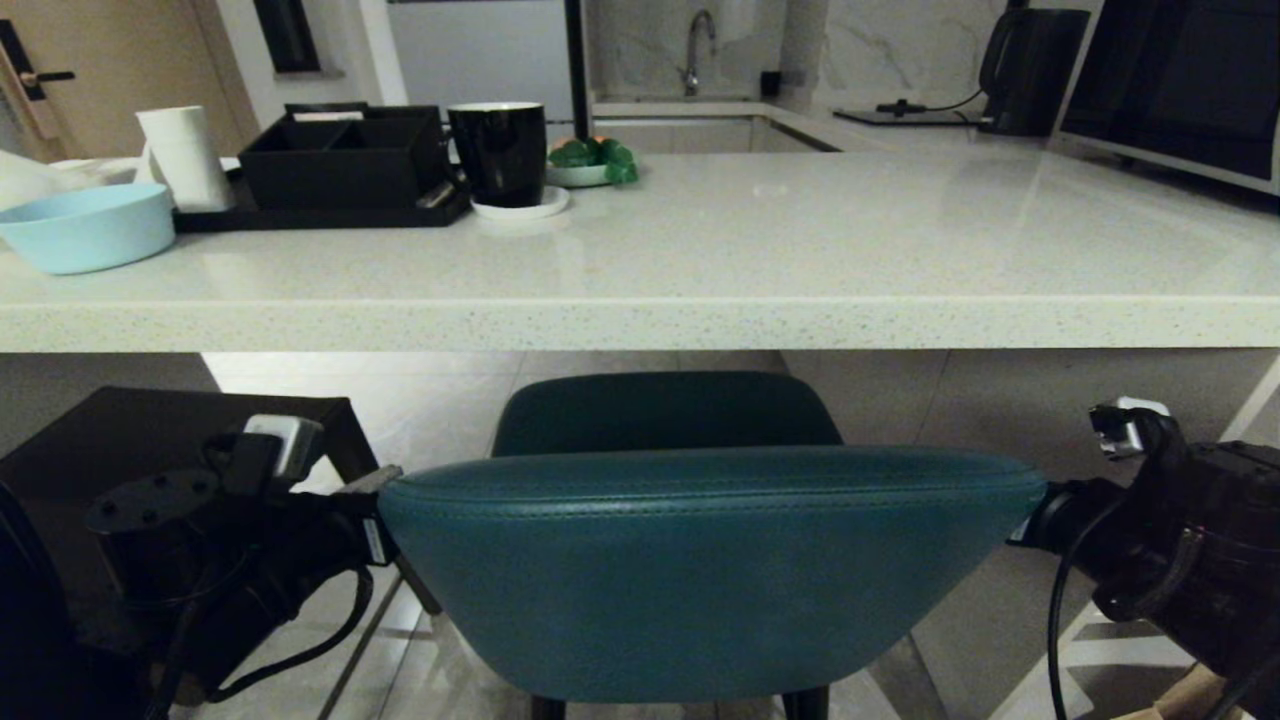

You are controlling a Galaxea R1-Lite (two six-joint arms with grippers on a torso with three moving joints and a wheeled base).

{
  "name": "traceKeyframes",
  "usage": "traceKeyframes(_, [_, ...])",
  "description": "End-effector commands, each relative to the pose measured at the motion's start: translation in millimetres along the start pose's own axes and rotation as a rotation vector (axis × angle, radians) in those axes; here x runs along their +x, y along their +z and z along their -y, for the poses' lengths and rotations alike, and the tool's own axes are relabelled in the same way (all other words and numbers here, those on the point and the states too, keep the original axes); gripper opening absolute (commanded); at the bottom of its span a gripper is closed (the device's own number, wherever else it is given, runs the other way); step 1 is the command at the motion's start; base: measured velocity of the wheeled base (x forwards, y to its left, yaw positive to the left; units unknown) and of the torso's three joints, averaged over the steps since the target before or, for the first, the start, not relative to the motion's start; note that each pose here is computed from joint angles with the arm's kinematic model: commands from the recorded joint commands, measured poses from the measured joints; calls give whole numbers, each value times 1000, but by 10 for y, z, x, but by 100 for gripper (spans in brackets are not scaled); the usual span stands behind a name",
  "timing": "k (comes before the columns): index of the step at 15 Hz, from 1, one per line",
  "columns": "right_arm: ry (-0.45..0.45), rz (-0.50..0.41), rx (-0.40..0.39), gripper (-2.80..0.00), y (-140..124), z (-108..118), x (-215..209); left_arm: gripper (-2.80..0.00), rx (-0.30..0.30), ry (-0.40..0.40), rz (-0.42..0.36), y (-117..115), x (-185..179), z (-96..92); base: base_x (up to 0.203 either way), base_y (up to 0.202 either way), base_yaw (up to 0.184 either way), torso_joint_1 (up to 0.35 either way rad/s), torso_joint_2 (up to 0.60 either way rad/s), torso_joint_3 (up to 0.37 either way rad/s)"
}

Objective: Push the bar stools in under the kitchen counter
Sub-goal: Pull the blue chair out from under the dining table

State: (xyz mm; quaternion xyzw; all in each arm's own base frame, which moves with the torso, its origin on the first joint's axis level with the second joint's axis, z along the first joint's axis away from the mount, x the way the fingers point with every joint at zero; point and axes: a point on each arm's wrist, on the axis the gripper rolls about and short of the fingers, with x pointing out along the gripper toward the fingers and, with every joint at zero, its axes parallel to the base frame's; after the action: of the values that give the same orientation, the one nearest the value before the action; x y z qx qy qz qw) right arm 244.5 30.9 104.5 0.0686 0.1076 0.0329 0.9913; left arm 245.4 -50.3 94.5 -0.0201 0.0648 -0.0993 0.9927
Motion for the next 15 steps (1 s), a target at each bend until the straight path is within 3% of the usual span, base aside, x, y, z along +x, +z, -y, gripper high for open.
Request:
traceKeyframes(1, [25,-29,-6,-280,-205,-63,269,-280,2,3,21,3,173,2,0,0,0,0,0,0])
traceKeyframes(5, [37,50,2,-280,-215,-167,584,-280,6,-16,55,46,314,67,0,0,0,0,0,0])
traceKeyframes(11, [-3,117,47,-280,-188,-199,965,-280,14,-6,59,7,368,415,0,0,0,0,0,0])
traceKeyframes(15, [-29,154,51,-280,-138,-231,1046,-280,15,-21,66,15,346,542,0,0,0,0,0,0])
